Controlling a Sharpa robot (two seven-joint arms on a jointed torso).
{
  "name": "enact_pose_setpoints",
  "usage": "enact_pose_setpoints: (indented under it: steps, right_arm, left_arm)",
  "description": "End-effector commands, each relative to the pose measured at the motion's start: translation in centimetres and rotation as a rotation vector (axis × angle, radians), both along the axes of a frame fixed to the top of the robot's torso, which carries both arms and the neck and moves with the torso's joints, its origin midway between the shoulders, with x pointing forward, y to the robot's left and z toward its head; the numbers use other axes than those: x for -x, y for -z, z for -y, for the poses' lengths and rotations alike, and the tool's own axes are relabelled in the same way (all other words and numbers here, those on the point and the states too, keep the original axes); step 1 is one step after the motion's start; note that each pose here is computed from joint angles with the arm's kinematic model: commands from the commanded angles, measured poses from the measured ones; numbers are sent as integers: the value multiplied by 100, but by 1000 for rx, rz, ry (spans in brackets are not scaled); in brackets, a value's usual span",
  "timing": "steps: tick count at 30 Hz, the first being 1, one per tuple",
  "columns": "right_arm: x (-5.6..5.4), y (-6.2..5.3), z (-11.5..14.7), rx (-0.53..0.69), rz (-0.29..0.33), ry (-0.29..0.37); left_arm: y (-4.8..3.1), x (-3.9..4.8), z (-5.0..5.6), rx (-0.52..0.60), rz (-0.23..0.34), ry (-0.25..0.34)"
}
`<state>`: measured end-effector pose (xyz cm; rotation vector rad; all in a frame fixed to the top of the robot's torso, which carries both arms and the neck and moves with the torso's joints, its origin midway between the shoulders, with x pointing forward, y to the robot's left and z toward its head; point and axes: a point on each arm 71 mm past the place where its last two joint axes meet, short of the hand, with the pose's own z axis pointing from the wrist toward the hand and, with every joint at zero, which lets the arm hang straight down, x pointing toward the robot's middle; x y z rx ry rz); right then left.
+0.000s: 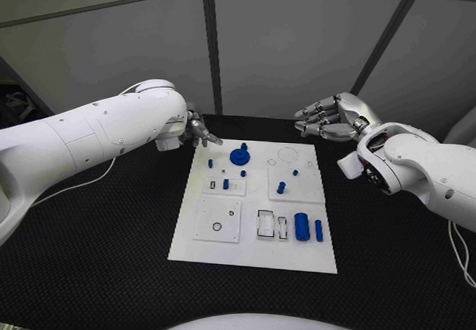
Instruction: Assemble the parts on the task board
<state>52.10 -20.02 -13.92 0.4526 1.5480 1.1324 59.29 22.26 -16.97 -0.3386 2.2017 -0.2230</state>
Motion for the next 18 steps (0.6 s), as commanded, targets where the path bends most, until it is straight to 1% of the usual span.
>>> enact_pose_setpoints:
  steps: [1,5,11,18]
  right_arm:
    - [2,-14,-17,-2,6,-11]
    - [2,-14,-26,-2,5,-13]
    - [1,-13,-36,-3,5,-16]
    - [1,-12,-40,-3,4,-17]
  left_arm:
    - [38,-9,-2,-38,-39,28]
    - [86,-17,8,-49,-55,30]
    - [154,-4,31,-60,-81,41]
    - [207,20,44,-67,-108,55]
